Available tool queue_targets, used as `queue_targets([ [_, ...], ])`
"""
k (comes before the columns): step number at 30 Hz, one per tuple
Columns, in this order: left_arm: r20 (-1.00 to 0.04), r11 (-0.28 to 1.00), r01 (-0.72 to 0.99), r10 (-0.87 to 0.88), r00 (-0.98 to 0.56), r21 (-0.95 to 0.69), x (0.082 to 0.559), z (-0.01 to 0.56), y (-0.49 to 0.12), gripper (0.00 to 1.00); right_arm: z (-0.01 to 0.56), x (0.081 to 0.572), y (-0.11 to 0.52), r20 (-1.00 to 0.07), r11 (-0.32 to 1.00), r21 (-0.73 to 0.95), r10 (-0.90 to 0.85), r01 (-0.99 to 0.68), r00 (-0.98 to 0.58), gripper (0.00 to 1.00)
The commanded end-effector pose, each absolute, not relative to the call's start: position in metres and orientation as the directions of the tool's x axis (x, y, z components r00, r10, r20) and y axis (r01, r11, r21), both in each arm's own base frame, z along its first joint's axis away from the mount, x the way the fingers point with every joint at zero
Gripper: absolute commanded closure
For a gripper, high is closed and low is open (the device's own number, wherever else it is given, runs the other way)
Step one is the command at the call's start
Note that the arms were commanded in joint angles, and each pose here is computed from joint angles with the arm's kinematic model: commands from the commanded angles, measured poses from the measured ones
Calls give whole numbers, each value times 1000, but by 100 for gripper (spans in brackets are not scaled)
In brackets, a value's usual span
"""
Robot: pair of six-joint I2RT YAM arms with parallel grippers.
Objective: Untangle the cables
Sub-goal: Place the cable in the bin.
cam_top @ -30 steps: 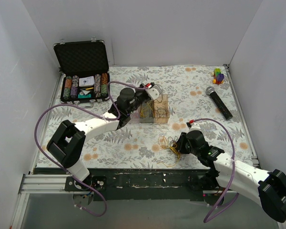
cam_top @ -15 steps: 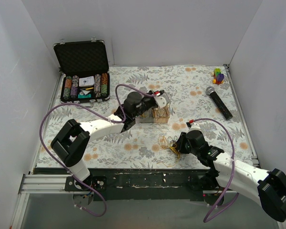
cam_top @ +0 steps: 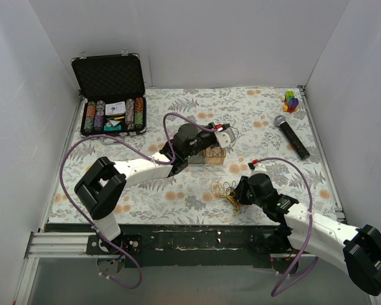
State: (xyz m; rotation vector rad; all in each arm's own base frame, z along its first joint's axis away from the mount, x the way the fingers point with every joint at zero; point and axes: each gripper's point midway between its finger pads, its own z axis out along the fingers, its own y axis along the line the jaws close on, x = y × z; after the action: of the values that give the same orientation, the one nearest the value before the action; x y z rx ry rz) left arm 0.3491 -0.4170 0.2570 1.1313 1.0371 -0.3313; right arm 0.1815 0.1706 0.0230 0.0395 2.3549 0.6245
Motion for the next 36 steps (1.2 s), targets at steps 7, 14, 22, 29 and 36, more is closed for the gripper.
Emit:
queue_targets([
  [7, -789, 465, 638, 350, 505, 614, 365, 246, -390, 100, -3, 166, 152, -583, 920, 377, 146, -107, -799, 72],
  [14, -790, 472, 637, 434, 433, 609, 376, 206, -359, 100, -4, 165, 151, -579, 920, 379, 150, -101, -801, 72],
  [22, -774, 447, 642, 467, 427, 623, 380, 194, -353, 100, -4, 164, 153, -580, 916, 387, 152, -107, -801, 72],
  [29, -733, 384, 643, 509, 452, 663, 381, 183, -365, 100, -2, 165, 156, -581, 908, 404, 162, -109, -798, 72],
  [36, -717, 363, 649, 546, 433, 668, 391, 164, -377, 100, -2, 164, 157, -577, 905, 410, 159, -116, -801, 72],
])
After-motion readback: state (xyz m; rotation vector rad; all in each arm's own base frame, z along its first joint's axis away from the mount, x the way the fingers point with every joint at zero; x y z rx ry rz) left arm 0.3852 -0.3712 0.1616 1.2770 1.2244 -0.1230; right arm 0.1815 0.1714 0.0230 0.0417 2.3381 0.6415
